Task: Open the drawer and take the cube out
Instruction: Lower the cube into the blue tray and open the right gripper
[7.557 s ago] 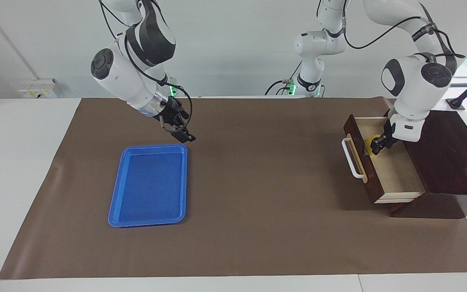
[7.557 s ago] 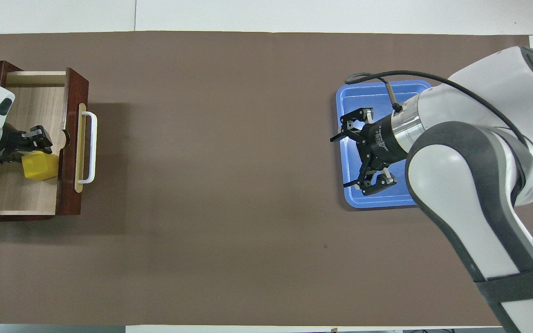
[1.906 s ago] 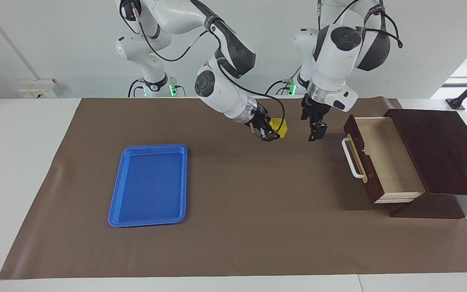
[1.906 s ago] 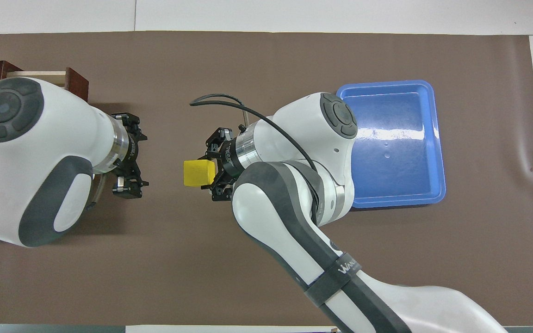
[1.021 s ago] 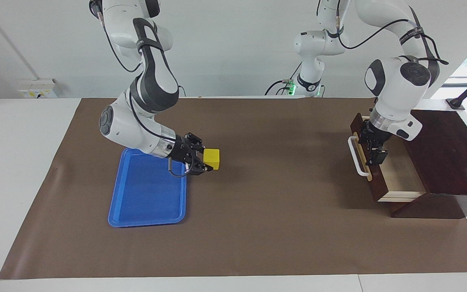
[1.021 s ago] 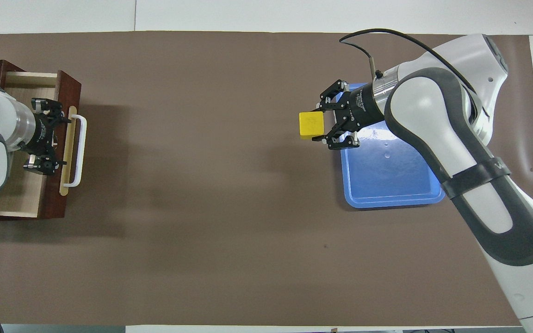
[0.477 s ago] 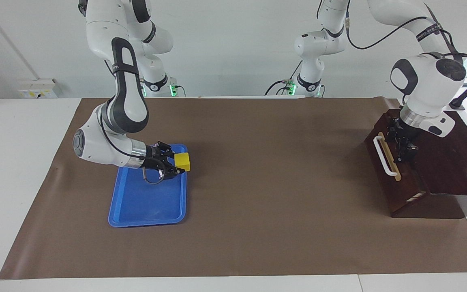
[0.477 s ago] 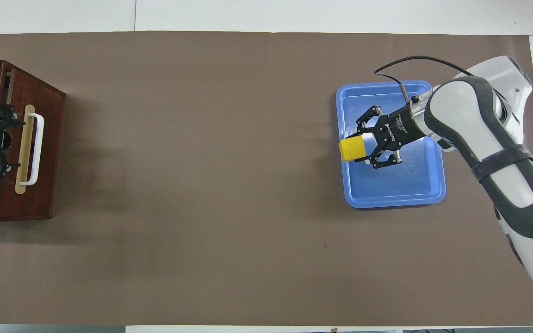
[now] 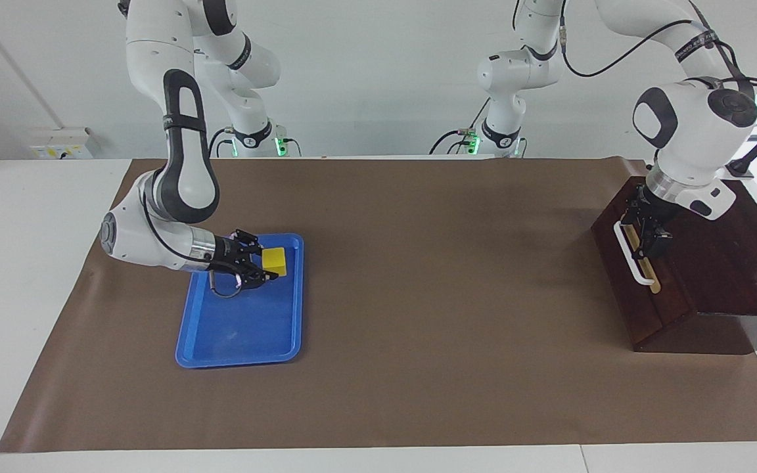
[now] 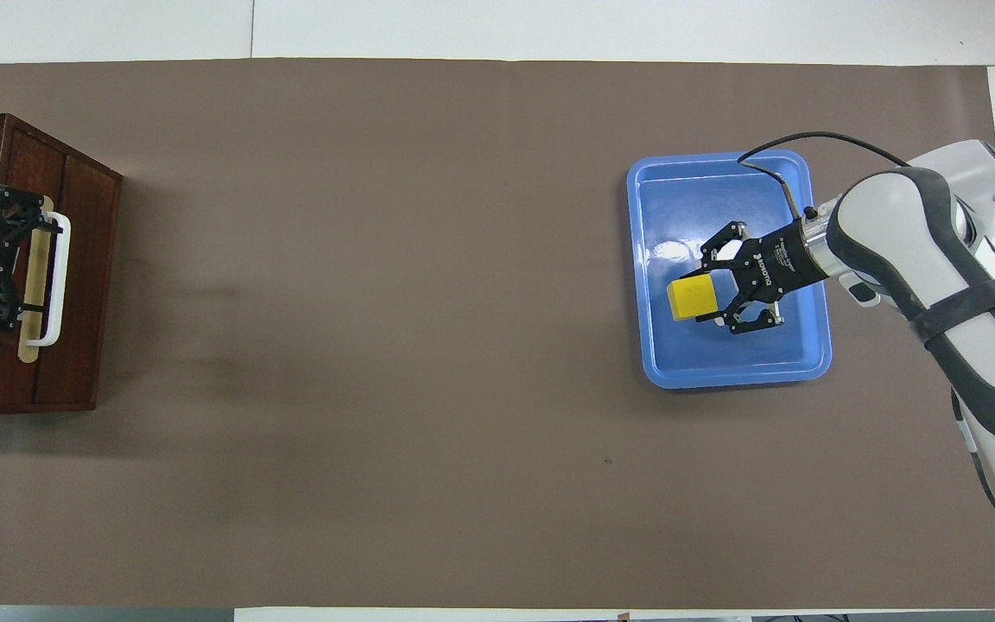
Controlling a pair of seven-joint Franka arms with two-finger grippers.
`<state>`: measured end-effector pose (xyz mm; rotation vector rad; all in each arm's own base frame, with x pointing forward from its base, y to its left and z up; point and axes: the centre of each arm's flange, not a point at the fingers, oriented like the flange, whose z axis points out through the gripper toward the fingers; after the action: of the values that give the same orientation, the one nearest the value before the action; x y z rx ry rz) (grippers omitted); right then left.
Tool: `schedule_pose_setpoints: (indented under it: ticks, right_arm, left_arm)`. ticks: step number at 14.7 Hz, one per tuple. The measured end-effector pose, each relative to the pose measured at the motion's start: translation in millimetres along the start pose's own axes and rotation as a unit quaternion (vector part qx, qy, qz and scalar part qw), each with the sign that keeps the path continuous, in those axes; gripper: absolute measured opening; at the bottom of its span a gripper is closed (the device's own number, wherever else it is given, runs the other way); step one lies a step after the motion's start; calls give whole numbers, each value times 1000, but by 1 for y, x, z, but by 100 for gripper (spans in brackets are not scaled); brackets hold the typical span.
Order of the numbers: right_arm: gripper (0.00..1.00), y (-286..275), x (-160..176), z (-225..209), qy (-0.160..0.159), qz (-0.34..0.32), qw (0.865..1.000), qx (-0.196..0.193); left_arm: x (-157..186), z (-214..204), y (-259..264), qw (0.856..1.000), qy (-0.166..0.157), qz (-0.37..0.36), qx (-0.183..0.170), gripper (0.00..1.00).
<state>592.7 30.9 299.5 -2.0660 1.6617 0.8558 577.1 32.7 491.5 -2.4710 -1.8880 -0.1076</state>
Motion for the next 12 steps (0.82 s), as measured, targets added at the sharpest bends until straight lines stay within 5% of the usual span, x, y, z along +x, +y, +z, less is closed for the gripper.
schedule_pose_setpoints:
  ticks: [5, 10, 12]
  right_arm:
    - [58, 25, 21, 22, 9, -3, 1000, 0]
    - [58, 31, 32, 28, 23, 12, 1000, 15]
    - [72, 31, 33, 28, 26, 14, 999, 19]
  left_arm:
    - [-43, -79, -19, 983, -19, 181, 26, 100]
    - [-74, -110, -23, 913, -53, 402, 37, 100]
    - [-79, -105, -20, 890, -67, 449, 32, 100]
